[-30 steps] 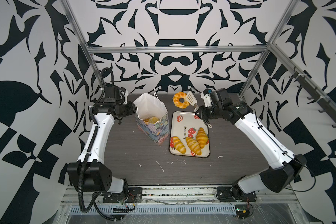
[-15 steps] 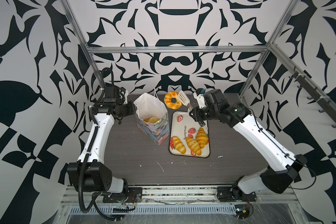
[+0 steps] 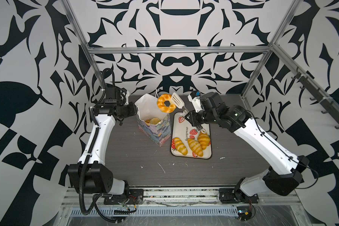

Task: Pack bread into a paper bag
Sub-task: Place the bread in the paper bag.

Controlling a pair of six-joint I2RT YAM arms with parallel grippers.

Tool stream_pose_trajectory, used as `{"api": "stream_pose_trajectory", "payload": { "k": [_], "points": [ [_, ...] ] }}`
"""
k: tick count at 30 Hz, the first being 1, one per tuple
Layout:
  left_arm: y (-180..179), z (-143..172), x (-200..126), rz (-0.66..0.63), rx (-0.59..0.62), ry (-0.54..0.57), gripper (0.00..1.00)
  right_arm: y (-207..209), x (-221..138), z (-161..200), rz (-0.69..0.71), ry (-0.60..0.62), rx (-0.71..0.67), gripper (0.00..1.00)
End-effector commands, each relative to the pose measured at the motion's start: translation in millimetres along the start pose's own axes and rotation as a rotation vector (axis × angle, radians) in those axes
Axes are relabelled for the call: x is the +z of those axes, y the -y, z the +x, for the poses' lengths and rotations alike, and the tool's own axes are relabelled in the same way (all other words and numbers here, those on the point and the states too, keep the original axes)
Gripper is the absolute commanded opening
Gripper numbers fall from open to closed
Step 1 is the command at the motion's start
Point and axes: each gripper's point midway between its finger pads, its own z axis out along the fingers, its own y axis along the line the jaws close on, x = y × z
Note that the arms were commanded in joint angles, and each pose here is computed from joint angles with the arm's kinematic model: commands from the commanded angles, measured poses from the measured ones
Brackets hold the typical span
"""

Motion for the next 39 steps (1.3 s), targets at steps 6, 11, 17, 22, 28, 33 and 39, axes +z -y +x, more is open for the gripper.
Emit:
{"api": "stream_pose_trajectory", "payload": {
  "k": [6, 11, 17, 22, 28, 33, 39],
  "points": [
    [3.2, 7.3, -6.2, 0.006, -0.002, -0.015, 0.26, -38.7, -22.8, -29.6, -0.092, 0.131, -0.091, 0.23],
    [3.6, 7.1, -6.5, 0.007, -0.001, -0.014, 0.26, -50.5, -15.2, -25.5, -0.109, 0.112, -0.117, 0.23],
    [3.6, 7.1, -7.1, 0.006, 0.001, -0.012, 0.26, -58.6, -6.0, -23.0, -0.12, 0.096, -0.129, 0.23],
    [3.4, 7.8, -6.4, 0.007, -0.001, -0.014, 0.26, -62.8, 2.8, -21.0, -0.124, 0.081, -0.133, 0.23],
    [3.6, 7.3, -6.8, 0.007, 0.001, -0.012, 0.26, -60.1, 13.1, -19.0, -0.1, 0.064, -0.134, 0.24],
    [2.6, 7.8, -5.7, 0.004, 0.0, -0.014, 0.26, -58.4, 20.1, -17.9, -0.087, 0.052, -0.132, 0.24],
    [2.3, 8.1, -5.6, 0.003, 0.0, -0.016, 0.26, -51.9, 28.8, -14.3, -0.049, 0.031, -0.14, 0.25]
  ]
}}
